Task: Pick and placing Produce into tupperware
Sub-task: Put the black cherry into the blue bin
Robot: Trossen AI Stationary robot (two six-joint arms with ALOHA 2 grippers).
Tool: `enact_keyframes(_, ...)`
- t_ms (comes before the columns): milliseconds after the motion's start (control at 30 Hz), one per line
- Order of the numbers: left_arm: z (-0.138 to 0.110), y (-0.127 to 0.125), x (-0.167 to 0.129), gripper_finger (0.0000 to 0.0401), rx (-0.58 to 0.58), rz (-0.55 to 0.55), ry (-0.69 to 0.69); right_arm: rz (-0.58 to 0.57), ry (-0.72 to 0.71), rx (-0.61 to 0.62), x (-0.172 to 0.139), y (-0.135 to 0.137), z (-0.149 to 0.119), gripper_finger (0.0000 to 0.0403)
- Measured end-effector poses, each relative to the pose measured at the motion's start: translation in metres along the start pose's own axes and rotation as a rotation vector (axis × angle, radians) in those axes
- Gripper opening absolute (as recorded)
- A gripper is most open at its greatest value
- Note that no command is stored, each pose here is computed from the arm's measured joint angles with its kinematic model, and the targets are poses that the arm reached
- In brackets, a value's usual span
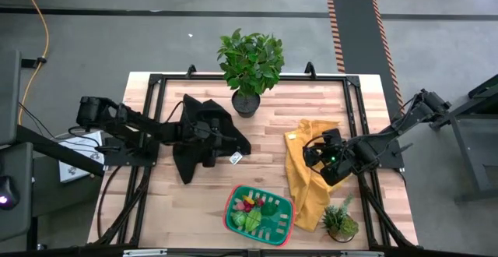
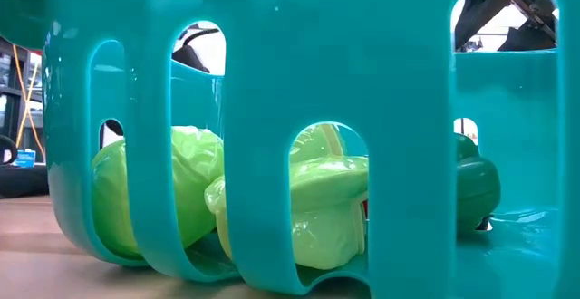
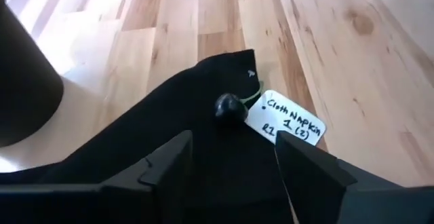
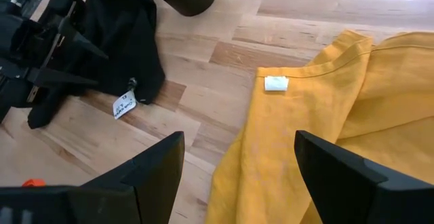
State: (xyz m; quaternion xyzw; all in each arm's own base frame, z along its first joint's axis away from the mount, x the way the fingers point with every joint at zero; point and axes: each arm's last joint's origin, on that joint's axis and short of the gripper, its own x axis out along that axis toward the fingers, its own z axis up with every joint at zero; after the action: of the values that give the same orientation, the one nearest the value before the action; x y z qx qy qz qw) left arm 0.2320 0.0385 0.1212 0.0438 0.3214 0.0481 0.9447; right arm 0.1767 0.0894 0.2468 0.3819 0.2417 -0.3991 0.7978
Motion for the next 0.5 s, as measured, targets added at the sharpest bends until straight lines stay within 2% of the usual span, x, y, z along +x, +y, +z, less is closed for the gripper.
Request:
enact_keyframes(200,0.009,0.001,0.003,0.0233,0.057,0.003,-0.019,-0.004,0.004,-0.003,0.000,0.000,0.000,0.0270)
enact_keyframes(367,0.019,0.003,0.004,0.0224,0.128,0.007,-0.033,-0.008,0.003,-0.007,0.000,-0.001,0.000,0.0270)
enact_keyframes(500,0.020,0.003,0.006,0.0212,0.132,0.007,-0.033,-0.010,0.003,-0.009,0.000,-0.001,0.000,0.0270)
